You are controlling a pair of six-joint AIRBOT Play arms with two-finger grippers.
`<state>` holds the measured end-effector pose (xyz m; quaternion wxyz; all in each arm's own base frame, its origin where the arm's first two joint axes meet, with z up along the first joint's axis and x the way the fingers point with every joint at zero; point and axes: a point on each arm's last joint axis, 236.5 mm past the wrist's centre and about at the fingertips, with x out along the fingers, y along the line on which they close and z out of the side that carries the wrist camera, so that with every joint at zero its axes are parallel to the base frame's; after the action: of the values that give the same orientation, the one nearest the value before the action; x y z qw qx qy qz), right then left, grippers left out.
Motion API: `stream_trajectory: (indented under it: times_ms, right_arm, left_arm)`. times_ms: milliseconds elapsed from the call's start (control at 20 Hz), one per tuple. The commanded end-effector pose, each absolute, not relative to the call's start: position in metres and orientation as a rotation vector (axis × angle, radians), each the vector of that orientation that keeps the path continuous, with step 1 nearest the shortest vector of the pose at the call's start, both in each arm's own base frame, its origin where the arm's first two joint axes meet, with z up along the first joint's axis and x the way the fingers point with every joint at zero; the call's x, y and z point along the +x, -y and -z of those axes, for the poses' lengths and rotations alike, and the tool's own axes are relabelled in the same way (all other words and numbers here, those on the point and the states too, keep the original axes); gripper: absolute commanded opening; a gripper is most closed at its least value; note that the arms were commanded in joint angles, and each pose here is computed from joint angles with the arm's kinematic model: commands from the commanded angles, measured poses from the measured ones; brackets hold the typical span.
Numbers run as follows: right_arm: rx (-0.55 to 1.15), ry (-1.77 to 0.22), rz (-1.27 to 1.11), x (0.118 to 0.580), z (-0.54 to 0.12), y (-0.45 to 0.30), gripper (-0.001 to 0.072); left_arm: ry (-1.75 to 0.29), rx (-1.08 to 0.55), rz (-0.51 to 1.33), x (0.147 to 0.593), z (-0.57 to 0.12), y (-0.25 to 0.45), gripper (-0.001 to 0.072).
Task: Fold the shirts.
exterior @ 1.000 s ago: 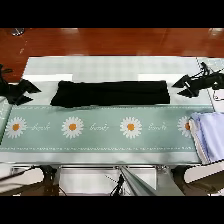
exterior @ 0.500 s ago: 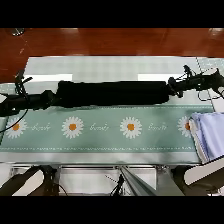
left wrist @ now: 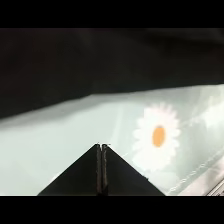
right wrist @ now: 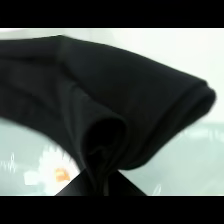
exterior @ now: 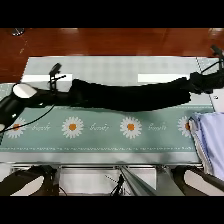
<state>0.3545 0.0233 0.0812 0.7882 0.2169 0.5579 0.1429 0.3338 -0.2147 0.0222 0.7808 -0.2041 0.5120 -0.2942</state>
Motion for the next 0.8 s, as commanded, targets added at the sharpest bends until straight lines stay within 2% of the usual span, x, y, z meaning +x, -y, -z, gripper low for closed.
stream_trajectory:
  times_ms: [0, 150, 250, 400, 500, 600, 650, 750]
  right_arm:
    - [0.41, -1.091, -0.265, 0.295, -0.122, -0.036, 0.0036]
    - [0.434, -1.013, -0.253, 0.264, -0.145, -0.049, 0.0036]
    - [0.447, -0.949, -0.279, 0.254, -0.163, -0.06, 0.0036]
    - [0.459, -0.928, -0.288, 0.249, -0.171, -0.066, 0.0036]
    - [0.459, -0.924, -0.287, 0.25, -0.172, -0.065, 0.0037]
    - [0.459, -0.922, -0.286, 0.25, -0.172, -0.065, 0.0037]
    - [0.454, -0.918, -0.277, 0.252, -0.171, -0.063, 0.0037]
    - [0.456, -0.925, -0.271, 0.254, -0.169, -0.061, 0.0037]
  left_arm:
    - [-1.15, -0.304, 0.728, 0.339, -0.02, 0.302, 0.0019]
    - [-1.165, -0.229, 0.862, 0.34, -0.015, 0.394, 0.0019]
    - [-1.235, -0.264, 0.877, 0.334, 0.005, 0.448, 0.0019]
    - [-1.404, -0.243, 0.931, 0.285, 0.045, 0.514, 0.002]
    - [-1.467, -0.216, 1.011, 0.243, 0.056, 0.548, 0.0021]
    - [-1.512, -0.294, 1.067, 0.217, 0.047, 0.571, 0.0022]
    - [-1.513, -0.322, 1.089, 0.215, 0.041, 0.574, 0.0022]
    - [-1.489, -0.357, 1.079, 0.241, 0.027, 0.563, 0.0022]
